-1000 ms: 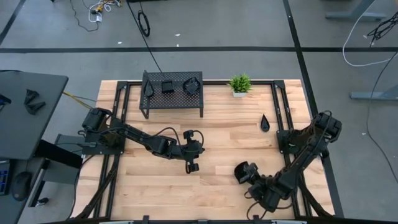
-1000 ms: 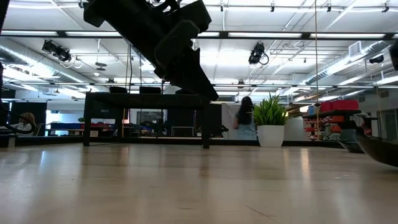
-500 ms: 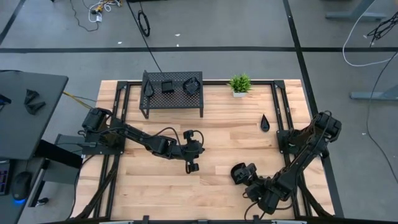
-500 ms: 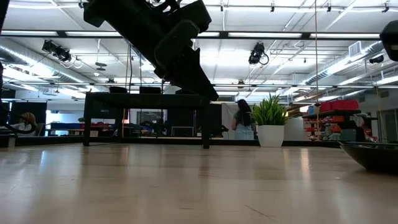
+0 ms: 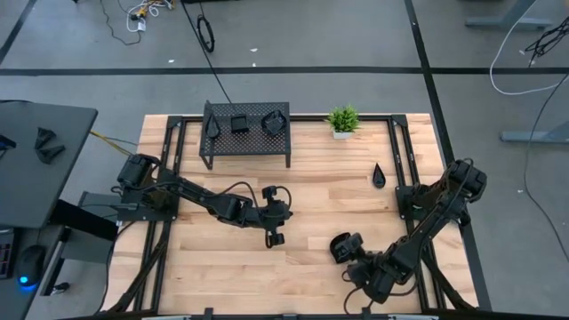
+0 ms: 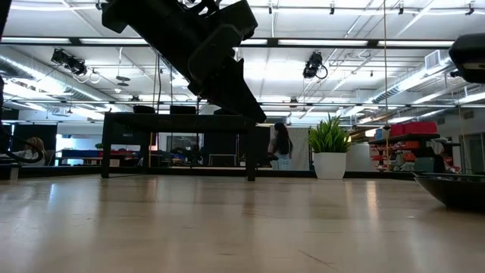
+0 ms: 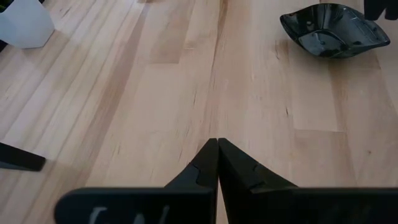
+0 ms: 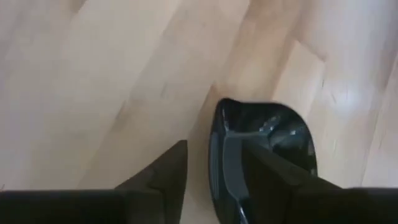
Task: Pick & Place Mini shaped plates
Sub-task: Stack the black leaf shaped plate on top of the black leaf shaped plates on the shelf
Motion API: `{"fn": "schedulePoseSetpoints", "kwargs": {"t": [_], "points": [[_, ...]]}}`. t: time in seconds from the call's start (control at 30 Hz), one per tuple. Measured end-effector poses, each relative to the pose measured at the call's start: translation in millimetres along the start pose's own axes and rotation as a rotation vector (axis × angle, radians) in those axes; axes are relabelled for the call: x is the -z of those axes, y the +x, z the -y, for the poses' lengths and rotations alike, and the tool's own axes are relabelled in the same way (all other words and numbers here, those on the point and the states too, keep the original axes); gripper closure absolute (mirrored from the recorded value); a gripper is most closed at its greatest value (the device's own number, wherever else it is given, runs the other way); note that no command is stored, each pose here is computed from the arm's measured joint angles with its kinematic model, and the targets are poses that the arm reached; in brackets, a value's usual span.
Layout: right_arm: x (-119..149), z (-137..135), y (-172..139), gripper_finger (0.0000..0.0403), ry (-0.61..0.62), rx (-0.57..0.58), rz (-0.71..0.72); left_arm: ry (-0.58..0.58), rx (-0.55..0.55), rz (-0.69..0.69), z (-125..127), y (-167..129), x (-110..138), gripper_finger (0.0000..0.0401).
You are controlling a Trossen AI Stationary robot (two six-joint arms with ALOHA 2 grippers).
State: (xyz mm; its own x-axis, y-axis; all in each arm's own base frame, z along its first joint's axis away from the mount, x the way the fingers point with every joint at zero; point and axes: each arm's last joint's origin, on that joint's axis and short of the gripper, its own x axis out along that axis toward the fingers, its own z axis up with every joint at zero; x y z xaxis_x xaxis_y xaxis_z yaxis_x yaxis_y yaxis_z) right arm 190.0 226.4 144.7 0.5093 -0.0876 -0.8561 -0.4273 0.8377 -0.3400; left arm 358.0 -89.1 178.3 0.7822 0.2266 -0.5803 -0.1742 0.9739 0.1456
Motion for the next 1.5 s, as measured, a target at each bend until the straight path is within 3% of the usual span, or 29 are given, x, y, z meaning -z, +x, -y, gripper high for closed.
{"fn": "schedulePoseSetpoints", "kwargs": {"t": [0.2,0.6,0.73,0.93,1.1,1.33,1.5], "points": [[3,-4,10,0.0266,-0.080,0.009,-0.036,0.000,0.000,0.000,0,0,0,0.0387],[3,-4,12,0.0394,-0.113,0.067,-0.024,0.001,0.000,0.000,0,0,0,0.0387],[-2,-1,6,0.0394,-0.125,0.070,0.022,0.018,0.013,0.010,0,0,-1,0.0387],[-17,21,7,0.0400,-0.122,0.146,0.105,0.181,0.263,0.140,12,-3,-14,0.0387],[-24,49,19,0.0399,-0.135,0.189,0.086,0.330,0.437,0.252,22,-10,-30,0.0370],[-34,90,33,0.0399,-0.172,0.264,0.105,0.563,0.395,0.298,24,-13,-34,0.0276],[-43,105,27,0.0399,-0.212,0.300,0.174,0.651,0.347,0.184,14,-6,-24,0.0236]]}}
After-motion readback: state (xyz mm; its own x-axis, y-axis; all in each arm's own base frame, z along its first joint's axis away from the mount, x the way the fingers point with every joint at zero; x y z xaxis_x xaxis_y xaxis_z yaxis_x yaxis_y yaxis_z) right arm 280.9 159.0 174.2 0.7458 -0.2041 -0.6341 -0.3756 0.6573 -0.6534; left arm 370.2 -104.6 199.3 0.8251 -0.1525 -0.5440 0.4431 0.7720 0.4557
